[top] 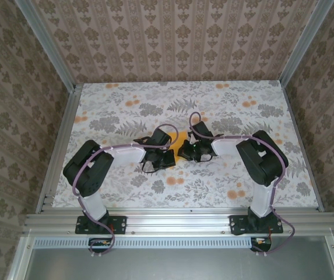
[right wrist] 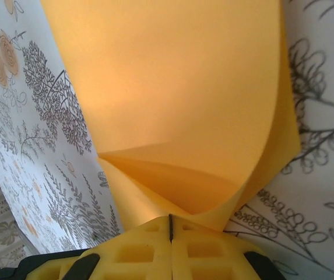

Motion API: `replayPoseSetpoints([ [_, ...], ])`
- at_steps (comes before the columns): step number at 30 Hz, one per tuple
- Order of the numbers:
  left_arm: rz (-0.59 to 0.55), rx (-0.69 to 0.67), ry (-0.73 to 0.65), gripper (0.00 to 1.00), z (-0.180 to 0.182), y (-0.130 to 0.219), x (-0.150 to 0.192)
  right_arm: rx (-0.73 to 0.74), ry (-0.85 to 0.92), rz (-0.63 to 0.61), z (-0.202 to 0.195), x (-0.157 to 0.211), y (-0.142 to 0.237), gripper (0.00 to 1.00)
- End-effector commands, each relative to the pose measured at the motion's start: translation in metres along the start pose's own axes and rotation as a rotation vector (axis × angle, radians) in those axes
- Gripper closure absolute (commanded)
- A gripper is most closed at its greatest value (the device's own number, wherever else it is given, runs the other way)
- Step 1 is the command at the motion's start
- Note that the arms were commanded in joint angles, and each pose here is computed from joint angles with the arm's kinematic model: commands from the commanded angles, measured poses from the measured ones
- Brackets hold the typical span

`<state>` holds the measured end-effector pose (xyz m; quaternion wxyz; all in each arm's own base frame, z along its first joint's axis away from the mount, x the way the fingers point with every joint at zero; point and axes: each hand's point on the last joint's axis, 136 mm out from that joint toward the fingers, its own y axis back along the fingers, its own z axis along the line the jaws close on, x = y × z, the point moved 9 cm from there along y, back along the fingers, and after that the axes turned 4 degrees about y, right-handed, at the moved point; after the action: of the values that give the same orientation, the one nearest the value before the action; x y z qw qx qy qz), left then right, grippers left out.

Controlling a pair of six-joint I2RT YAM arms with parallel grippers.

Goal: Fold a paper plane with a square sheet of paper (pick it up from the middle)
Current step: Third fold the triangle at the center of the table.

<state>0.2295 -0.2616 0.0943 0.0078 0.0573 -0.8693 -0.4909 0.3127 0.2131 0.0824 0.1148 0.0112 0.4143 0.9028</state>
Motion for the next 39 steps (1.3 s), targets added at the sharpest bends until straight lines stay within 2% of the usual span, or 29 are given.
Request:
replayPoseSetpoints([
  [1,0.101,-0.178,0.026,1.0,0.04,-0.009,0.026,0.081,-0.019,-0.026,-0.024,-0.019,0.002,0.93],
  [9,0.115,-0.194,0.035,1.0,0.05,-0.011,0.032,0.059,-0.02,-0.066,-0.042,-0.054,0.01,0.92],
  [12,0.109,-0.184,0.033,1.0,0.047,-0.01,0.031,0.023,0.02,-0.094,-0.031,-0.064,0.022,0.92],
  [16,0.108,-0.175,0.021,1.0,0.042,-0.011,0.029,-0.042,0.092,-0.137,-0.004,-0.058,0.05,0.91],
  [19,0.11,-0.169,0.014,1.0,0.039,-0.012,0.028,-0.059,0.139,-0.14,0.009,-0.041,0.061,0.9],
  [25,0.109,-0.166,0.009,1.0,0.035,-0.012,0.026,-0.017,0.147,-0.025,0.012,-0.003,0.028,0.9],
  [30,0.109,-0.169,0.011,1.0,0.035,-0.012,0.026,-0.087,0.085,0.053,0.005,0.007,0.002,0.91],
  [39,0.121,-0.178,0.001,1.0,0.036,-0.012,0.028,0.048,0.016,-0.003,-0.025,-0.015,0.004,0.92],
])
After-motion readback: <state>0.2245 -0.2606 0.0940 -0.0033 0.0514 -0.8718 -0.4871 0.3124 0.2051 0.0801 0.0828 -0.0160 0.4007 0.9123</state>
